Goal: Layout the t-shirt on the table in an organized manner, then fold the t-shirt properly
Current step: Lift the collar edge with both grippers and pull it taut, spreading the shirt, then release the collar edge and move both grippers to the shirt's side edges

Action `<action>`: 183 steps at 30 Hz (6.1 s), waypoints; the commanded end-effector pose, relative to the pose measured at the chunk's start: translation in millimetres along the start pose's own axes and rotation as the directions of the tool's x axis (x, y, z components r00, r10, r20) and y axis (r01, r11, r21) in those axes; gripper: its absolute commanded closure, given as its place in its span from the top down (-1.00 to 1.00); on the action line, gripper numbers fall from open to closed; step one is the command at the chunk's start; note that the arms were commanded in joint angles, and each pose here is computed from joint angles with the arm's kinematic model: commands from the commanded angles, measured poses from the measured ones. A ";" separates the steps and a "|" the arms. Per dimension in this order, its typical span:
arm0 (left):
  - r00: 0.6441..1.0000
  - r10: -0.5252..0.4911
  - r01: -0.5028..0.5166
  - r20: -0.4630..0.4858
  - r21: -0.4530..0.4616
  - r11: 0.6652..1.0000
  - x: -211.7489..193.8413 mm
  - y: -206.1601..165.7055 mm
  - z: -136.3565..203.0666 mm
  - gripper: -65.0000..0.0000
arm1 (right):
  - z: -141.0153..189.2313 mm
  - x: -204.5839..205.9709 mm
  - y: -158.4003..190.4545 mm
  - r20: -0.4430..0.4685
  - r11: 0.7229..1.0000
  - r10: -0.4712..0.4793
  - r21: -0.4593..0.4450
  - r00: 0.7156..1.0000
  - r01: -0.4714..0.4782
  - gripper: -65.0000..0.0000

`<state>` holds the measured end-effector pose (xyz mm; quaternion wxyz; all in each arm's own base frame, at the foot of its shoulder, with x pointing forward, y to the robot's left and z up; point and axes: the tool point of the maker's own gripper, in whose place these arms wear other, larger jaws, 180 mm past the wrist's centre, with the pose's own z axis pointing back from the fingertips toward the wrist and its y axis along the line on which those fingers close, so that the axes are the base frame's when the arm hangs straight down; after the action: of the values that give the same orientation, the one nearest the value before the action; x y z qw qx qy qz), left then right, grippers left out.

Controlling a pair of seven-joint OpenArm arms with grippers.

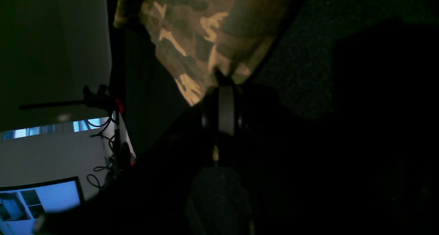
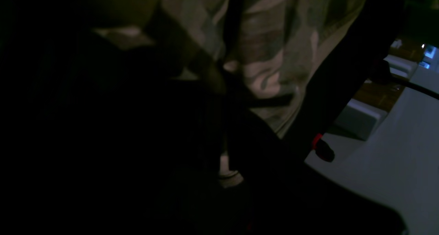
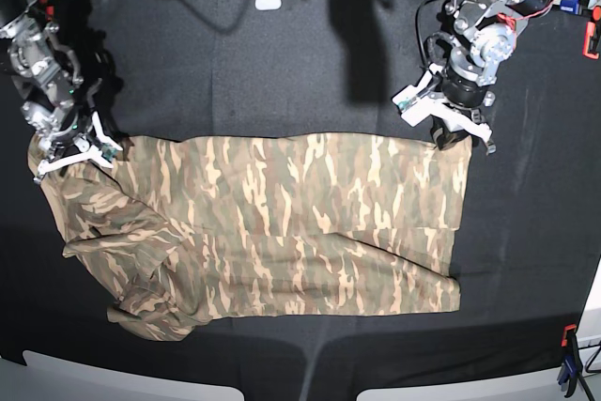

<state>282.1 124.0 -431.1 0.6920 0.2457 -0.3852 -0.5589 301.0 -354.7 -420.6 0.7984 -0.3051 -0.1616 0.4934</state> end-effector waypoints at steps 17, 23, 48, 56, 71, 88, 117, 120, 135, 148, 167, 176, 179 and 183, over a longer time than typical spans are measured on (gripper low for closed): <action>0.984 -0.045 0.057 -0.174 0.064 0.996 -48.9 37.5 16.7 -1.00 | 58.0 15.0 -3.6 0.014 0.999 0.034 0.025 0.999 -0.035 -1.00; 0.970 -0.051 0.065 -0.239 0.049 0.997 -66.5 35.1 22.3 -1.00 | 81.2 -15.7 16.8 -0.071 0.988 0.139 0.079 0.988 -0.133 -1.00; 0.942 -0.069 0.062 -0.328 -0.031 0.998 -94.9 -13.8 106.8 -1.00 | 103.4 -30.6 50.4 -0.067 0.960 0.244 0.155 0.967 -0.232 -1.00; 0.990 -0.008 0.021 -0.144 0.087 0.996 -52.4 11.2 102.9 -1.00 | 109.2 -34.1 58.2 -0.063 0.955 0.256 0.168 0.965 -0.243 -1.00; 0.986 -0.167 0.168 0.007 -0.032 0.985 -35.2 -3.5 80.1 -0.39 | 109.2 -33.7 58.2 -0.062 0.955 0.256 0.168 0.965 -0.243 -1.00; 0.946 -0.314 0.301 -0.082 -0.139 0.943 -95.8 -32.8 83.0 -0.42 | 108.8 -36.1 53.7 -0.078 0.955 0.272 0.148 0.959 -0.259 -1.00; 0.979 -0.128 0.133 -0.157 0.024 0.991 -90.7 -0.1 71.3 -1.00 | 108.7 -35.2 52.9 -0.075 0.956 0.269 0.142 0.960 -0.257 -1.00; 0.976 -0.150 0.151 -0.154 -0.007 0.988 -92.3 -15.7 80.7 -1.00 | 110.2 -25.1 55.1 -0.025 0.955 0.269 0.138 0.963 -0.264 -1.00; 0.956 -0.240 0.238 -0.170 -0.030 0.971 -98.5 -62.9 139.5 -1.00 | 122.2 -54.1 74.4 -0.059 0.909 0.387 0.192 0.920 -0.370 -1.00; 0.977 -0.189 0.190 -0.101 -0.004 0.982 -66.3 -56.1 154.4 -1.00 | 124.8 -70.3 63.2 -0.093 0.891 0.434 0.188 0.896 -0.412 -1.00; 0.917 -0.180 0.191 -0.357 -0.006 0.982 -111.5 -48.1 166.0 -0.30 | 140.7 -47.7 60.6 -0.060 0.896 0.428 0.160 0.902 -0.415 -0.35; 0.877 -0.177 0.306 -0.446 0.236 0.922 -114.5 2.9 178.5 -0.30 | 162.9 -1.5 62.9 0.100 0.906 0.398 0.111 0.912 -0.408 -0.35; 0.892 -0.154 0.289 -0.426 0.273 0.918 -107.4 10.1 178.6 -0.30 | 164.7 4.3 63.1 0.124 0.909 0.392 0.102 0.912 -0.405 -0.35; 0.913 -0.114 0.249 -0.392 0.314 0.916 -93.9 22.2 178.0 -0.30 | 162.8 14.1 35.4 0.113 0.936 0.353 -0.032 0.929 -0.351 -0.35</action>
<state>139.4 235.5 -344.6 0.6492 0.4925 -0.3047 -0.4930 180.5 -274.5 -332.3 0.6971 -0.2822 -0.1423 0.6436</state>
